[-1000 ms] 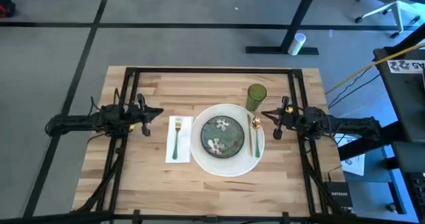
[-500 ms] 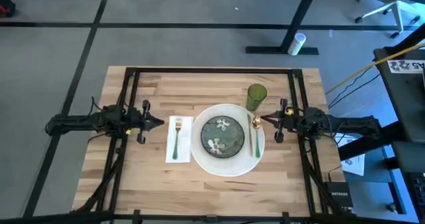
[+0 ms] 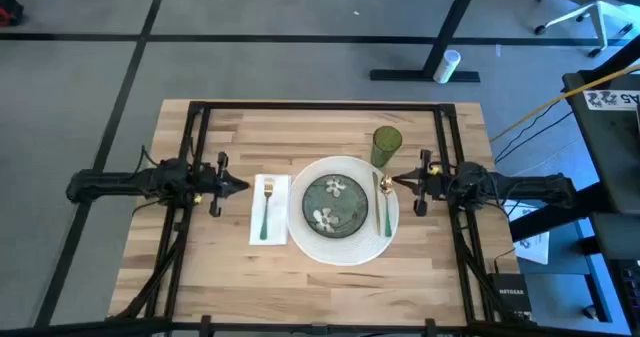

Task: Set table place
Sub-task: Return to Home Position

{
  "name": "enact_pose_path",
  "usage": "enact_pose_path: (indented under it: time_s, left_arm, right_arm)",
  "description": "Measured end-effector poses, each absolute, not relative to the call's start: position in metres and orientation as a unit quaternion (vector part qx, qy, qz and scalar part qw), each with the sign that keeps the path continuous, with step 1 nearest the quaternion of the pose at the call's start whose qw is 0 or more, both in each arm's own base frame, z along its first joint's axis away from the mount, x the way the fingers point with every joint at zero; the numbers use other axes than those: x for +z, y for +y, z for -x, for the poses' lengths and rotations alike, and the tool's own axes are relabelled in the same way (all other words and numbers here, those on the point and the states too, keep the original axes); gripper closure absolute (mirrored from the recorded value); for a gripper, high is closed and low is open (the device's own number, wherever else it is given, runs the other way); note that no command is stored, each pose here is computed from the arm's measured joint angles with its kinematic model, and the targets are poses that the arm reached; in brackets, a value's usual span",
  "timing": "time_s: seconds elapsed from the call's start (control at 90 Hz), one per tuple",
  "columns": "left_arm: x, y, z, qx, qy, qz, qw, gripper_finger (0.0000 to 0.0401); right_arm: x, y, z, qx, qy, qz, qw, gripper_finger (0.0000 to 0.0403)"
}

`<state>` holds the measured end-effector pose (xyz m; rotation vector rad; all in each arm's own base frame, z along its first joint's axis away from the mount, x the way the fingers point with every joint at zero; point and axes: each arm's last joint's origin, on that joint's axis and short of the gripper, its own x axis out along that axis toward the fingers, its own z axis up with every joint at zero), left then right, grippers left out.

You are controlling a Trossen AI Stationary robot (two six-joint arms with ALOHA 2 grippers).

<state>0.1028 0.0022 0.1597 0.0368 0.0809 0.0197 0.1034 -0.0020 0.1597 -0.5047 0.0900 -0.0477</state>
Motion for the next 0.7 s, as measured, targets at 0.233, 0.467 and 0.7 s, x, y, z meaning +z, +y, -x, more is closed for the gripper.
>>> enact_pose_path:
  time_s: [0.233, 0.467, 0.7]
  left_arm:
    - [0.1574, 0.0023, -0.1043, 0.014, 0.054, 0.037, 0.998, 0.0401]
    - [0.1574, 0.0023, -0.1043, 0.014, 0.054, 0.036, 0.998, 0.0401]
    - [0.1574, 0.0023, -0.1043, 0.014, 0.054, 0.036, 0.998, 0.0401]
  right_arm:
    - [0.1597, -0.002, -0.1034, -0.024, 0.045, 0.25, 0.967, 0.0403]
    - [0.1597, -0.002, -0.1034, -0.024, 0.045, 0.25, 0.967, 0.0403]
    - [0.1597, -0.002, -0.1034, -0.024, 0.045, 0.25, 0.967, 0.0403]
